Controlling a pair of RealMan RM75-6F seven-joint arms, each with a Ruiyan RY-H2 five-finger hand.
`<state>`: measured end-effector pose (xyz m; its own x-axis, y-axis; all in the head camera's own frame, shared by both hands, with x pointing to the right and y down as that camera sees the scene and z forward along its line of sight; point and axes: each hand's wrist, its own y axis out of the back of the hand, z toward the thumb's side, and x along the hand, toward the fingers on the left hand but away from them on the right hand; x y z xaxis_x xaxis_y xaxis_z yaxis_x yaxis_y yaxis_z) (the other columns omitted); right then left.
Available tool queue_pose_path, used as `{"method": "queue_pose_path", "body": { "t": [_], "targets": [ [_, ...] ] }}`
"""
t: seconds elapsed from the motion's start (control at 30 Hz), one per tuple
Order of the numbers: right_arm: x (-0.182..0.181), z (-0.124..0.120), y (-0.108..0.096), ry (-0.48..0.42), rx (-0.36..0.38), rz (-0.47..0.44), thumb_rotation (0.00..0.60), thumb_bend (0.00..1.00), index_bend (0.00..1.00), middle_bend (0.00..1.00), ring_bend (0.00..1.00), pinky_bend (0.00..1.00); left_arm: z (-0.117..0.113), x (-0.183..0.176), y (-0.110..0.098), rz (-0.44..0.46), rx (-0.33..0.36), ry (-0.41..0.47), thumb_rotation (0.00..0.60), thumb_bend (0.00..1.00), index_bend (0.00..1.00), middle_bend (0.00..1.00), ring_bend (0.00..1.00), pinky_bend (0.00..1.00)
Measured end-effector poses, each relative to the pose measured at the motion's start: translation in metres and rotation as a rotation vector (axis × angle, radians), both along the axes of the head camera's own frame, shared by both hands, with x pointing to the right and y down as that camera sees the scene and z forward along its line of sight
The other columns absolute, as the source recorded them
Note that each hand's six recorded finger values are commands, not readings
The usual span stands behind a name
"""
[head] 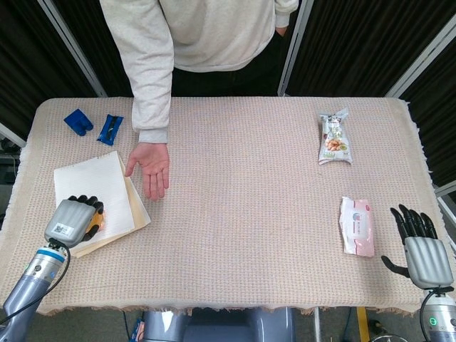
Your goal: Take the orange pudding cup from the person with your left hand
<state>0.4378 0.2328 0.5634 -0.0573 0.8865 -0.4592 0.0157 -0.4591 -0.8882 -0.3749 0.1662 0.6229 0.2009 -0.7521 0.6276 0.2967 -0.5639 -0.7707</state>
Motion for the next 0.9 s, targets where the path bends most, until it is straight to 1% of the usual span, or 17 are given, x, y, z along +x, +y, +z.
{"method": "queue_pose_path", "body": {
  "t": [0.03, 0.07, 0.1, 0.17, 0.2, 0.33, 0.47, 0.57, 0.67, 0.73, 0.8, 0.87, 0.9],
  "targets": [
    [0.0, 0.0, 0.0, -0.001, 0.001, 0.001, 0.6, 0.12, 0.03, 0.0, 0.0, 0.0, 0.005, 0.0, 0.003, 0.003, -0.015, -0.005, 0.6, 0.38, 0.39, 0.1, 0.17, 0.24],
    [0.001, -0.001, 0.0, -0.001, 0.002, 0.001, 0.6, 0.12, 0.03, 0.0, 0.0, 0.0, 0.009, 0.0, 0.005, 0.004, -0.03, -0.011, 0.6, 0.33, 0.31, 0.03, 0.07, 0.17],
    [0.001, -0.001, 0.0, 0.0, 0.002, 0.001, 0.6, 0.12, 0.03, 0.0, 0.0, 0.0, 0.012, -0.001, 0.008, 0.006, -0.045, -0.021, 0.6, 0.29, 0.24, 0.0, 0.01, 0.11],
    [0.001, -0.001, 0.0, 0.002, 0.002, -0.001, 0.6, 0.12, 0.03, 0.0, 0.0, 0.0, 0.015, -0.002, 0.011, 0.005, -0.063, -0.038, 0.6, 0.26, 0.16, 0.0, 0.0, 0.05],
    [0.001, -0.001, 0.0, 0.004, 0.003, -0.003, 0.6, 0.12, 0.03, 0.0, 0.0, 0.0, 0.016, -0.003, 0.012, 0.002, -0.075, -0.047, 0.6, 0.25, 0.15, 0.0, 0.0, 0.03],
    [0.0, -0.001, 0.0, 0.007, 0.005, -0.01, 0.6, 0.12, 0.03, 0.0, 0.0, 0.0, 0.013, 0.001, 0.013, -0.009, -0.093, -0.052, 0.6, 0.23, 0.1, 0.0, 0.0, 0.01],
    [0.001, -0.001, 0.0, 0.006, 0.006, -0.005, 0.6, 0.12, 0.03, 0.0, 0.0, 0.0, 0.006, 0.004, 0.011, -0.038, -0.082, -0.033, 0.6, 0.23, 0.08, 0.0, 0.0, 0.01],
    [0.001, -0.001, 0.0, 0.002, 0.006, -0.003, 0.6, 0.12, 0.03, 0.0, 0.0, 0.0, -0.003, 0.003, 0.009, -0.063, -0.05, -0.009, 0.6, 0.23, 0.08, 0.0, 0.0, 0.0],
    [0.0, -0.001, -0.001, 0.0, 0.006, -0.006, 0.6, 0.12, 0.03, 0.0, 0.0, 0.0, -0.016, 0.0, 0.006, -0.088, 0.013, 0.023, 0.6, 0.21, 0.07, 0.0, 0.0, 0.0],
    [-0.002, 0.0, -0.001, -0.002, 0.007, -0.01, 0.6, 0.12, 0.03, 0.0, 0.0, 0.0, -0.028, -0.005, 0.005, -0.111, 0.075, 0.048, 0.6, 0.21, 0.05, 0.0, 0.0, 0.0],
    [-0.003, 0.0, -0.002, -0.005, 0.009, -0.015, 0.6, 0.12, 0.03, 0.0, 0.0, 0.0, -0.042, -0.015, 0.007, -0.137, 0.152, 0.076, 0.6, 0.2, 0.02, 0.0, 0.0, 0.0],
    [-0.004, 0.001, -0.002, -0.007, 0.011, -0.021, 0.6, 0.12, 0.03, 0.0, 0.0, 0.0, -0.054, -0.027, 0.012, -0.159, 0.217, 0.093, 0.6, 0.2, 0.0, 0.0, 0.0, 0.0],
    [-0.005, 0.001, -0.002, -0.007, 0.011, -0.022, 0.6, 0.12, 0.03, 0.0, 0.0, 0.0, -0.061, -0.036, 0.018, -0.169, 0.256, 0.099, 0.6, 0.2, 0.0, 0.0, 0.0, 0.0]
  ]
}}
